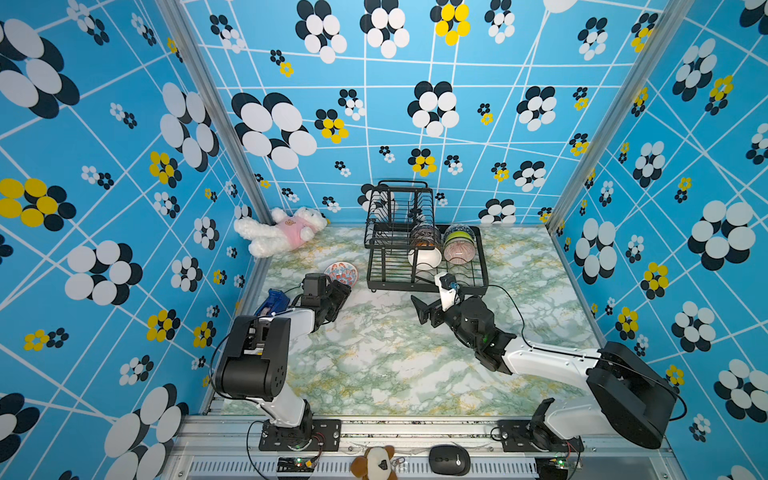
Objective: Load bowls into a dish rack
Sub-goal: Pick up the bowl from the top-left of the table.
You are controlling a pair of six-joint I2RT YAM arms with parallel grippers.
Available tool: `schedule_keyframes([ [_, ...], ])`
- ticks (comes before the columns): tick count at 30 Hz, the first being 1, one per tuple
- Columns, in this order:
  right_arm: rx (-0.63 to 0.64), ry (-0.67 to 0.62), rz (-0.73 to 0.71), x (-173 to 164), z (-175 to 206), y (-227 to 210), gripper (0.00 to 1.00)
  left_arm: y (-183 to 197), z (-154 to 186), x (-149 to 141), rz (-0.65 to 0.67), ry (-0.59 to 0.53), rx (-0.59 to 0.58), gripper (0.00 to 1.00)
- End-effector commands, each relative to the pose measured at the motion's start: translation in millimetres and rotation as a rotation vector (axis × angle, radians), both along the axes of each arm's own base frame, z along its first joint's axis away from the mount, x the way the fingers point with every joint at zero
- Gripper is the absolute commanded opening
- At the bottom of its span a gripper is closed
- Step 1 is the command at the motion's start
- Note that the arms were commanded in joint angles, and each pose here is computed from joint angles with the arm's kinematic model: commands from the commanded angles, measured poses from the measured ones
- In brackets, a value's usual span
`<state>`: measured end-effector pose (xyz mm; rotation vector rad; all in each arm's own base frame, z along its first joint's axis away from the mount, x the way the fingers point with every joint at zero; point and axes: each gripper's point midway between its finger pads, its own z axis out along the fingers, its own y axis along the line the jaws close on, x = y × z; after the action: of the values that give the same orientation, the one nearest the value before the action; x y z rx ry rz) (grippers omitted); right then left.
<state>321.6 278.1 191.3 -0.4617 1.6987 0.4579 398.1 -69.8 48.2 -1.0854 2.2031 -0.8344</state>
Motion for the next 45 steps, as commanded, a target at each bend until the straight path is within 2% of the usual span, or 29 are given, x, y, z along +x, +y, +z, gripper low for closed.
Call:
schedule_keyframes([
  [1,0.014,-0.012,0.006,0.1,2.3,3.3,0.99,7.9,4.2,13.5,0.045,-0.028,-0.001,0.79],
  [5,0.013,-0.006,-0.001,1.2,0.1,2.9,0.99,19.2,-0.8,16.2,0.077,-0.021,0.013,0.76],
  [11,0.014,-0.002,-0.005,2.1,-1.9,3.4,1.00,27.3,-9.7,20.5,0.097,-0.004,0.020,0.64],
  [14,0.008,-0.002,-0.019,3.6,-3.9,0.9,1.00,28.5,-14.6,20.5,0.107,0.000,0.018,0.54],
  [17,0.005,-0.004,-0.030,4.9,-3.9,-0.3,0.99,28.9,-14.8,19.9,0.112,-0.009,0.015,0.39],
  [23,0.005,0.010,-0.065,7.7,-6.6,-5.0,0.99,33.2,-15.1,11.5,0.122,-0.006,0.040,0.26],
  [28,-0.004,0.003,-0.133,13.1,-6.6,-15.9,0.99,37.6,-6.1,7.5,0.121,-0.025,0.078,0.10],
  [31,0.041,0.017,-0.173,14.9,-4.8,-23.4,0.99,37.3,4.8,7.4,0.106,-0.045,0.091,0.00],
  [37,0.109,0.016,-0.185,15.4,-3.4,-33.4,0.99,40.8,34.0,2.7,0.059,-0.091,0.172,0.00],
  [45,0.130,0.076,-0.324,28.6,1.2,-65.0,0.99,49.9,88.3,-13.1,0.080,-0.190,0.262,0.00],
])
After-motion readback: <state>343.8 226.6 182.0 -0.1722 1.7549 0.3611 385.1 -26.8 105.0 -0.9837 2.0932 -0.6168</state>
